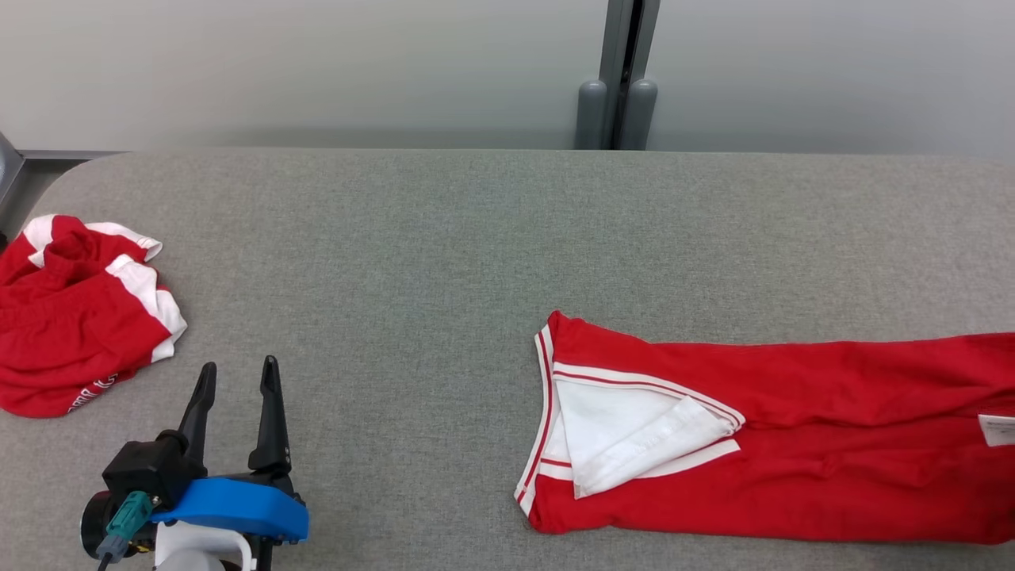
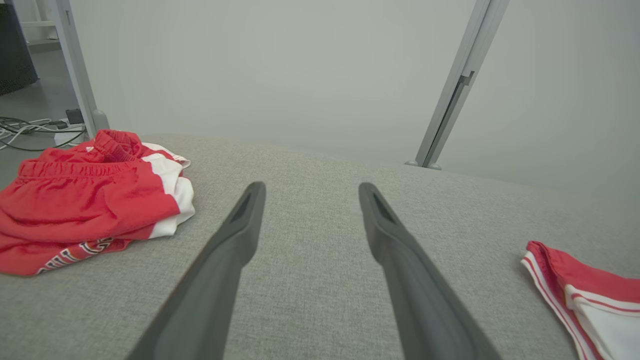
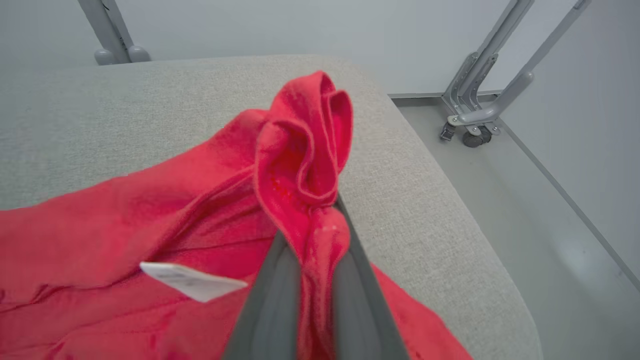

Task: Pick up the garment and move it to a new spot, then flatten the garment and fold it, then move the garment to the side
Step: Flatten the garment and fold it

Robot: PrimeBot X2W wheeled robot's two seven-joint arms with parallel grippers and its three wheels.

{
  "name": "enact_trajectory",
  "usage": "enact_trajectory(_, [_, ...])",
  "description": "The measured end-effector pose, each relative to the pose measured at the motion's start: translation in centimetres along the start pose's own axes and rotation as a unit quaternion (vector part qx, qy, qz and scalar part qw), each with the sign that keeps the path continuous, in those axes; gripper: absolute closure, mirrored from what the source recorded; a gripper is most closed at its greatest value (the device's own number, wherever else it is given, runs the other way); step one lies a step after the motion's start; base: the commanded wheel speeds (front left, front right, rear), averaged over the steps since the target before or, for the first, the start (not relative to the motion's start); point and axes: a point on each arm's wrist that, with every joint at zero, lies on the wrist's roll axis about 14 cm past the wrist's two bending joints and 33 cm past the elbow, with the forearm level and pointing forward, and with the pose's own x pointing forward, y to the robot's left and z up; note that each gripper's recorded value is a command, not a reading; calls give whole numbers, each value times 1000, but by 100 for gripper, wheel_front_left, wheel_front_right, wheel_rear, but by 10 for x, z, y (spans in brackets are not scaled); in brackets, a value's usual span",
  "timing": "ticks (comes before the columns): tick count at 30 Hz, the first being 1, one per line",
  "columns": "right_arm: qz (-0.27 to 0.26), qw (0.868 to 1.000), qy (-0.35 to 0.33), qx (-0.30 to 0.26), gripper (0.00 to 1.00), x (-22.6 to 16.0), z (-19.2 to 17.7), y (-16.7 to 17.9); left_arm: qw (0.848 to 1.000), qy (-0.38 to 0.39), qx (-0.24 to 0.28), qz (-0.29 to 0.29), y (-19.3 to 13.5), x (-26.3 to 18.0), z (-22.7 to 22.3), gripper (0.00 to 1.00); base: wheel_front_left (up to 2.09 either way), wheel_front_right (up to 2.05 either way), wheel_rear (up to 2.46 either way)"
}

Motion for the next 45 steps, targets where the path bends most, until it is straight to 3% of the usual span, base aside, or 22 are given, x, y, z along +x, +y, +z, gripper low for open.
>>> enact_trajectory(4, [38, 999, -10, -5, 100, -8, 9, 27, 1000, -1, 2, -5, -2, 1, 1, 0, 0, 0, 0])
enact_trajectory(6, [95, 995, -13, -15, 100, -17, 10, 69, 1000, -4, 4, -10, -5, 1, 3, 0, 0, 0, 0])
enact_trajectory(8, [118, 993, -16, -20, 100, -20, 11, 84, 1000, -4, 5, -12, -6, 1, 3, 0, 0, 0, 0])
enact_trajectory(9, [165, 986, -18, -30, 100, -28, 11, 117, 1000, -5, 5, -14, -7, 2, 4, 0, 0, 0, 0])
enact_trajectory(13, [259, 965, -7, -41, 100, -45, 1, 181, 1000, -4, 7, -16, -8, 2, 3, 0, 0, 0, 0])
enact_trajectory(18, [366, 928, 6, -65, 100, -68, -9, 255, 1000, -2, 7, -16, -8, 1, 2, 0, 0, 0, 0])
enact_trajectory(24, [429, 898, 22, -100, 100, -78, -22, 304, 1000, -4, 6, -7, -2, -1, 3, 0, 0, 0, 0])
enact_trajectory(31, [449, 885, 35, -114, 100, -74, -30, 325, 1000, 3, 4, 4, 5, -7, -1, 0, 0, 0, 0])
enact_trajectory(32, [453, 882, 44, -118, 0, -74, -35, 329, 1000, 5, 3, 6, 7, -7, -2, 0, 0, 0, 0])
enact_trajectory(37, [485, 872, 35, -57, 0, -87, -21, 343, 1000, 5, 3, 9, 9, -8, -2, 0, 0, 0, 0])
enact_trajectory(42, [533, 845, -19, 20, 0, -121, 27, 355, 1000, 2, 3, 7, 9, -10, 0, 0, 0, 0, 0])
enact_trajectory(45, [519, 851, -74, 38, 0, -122, 60, 339, 1000, 1, 2, 2, 5, -12, 0, 0, 0, 0, 0])
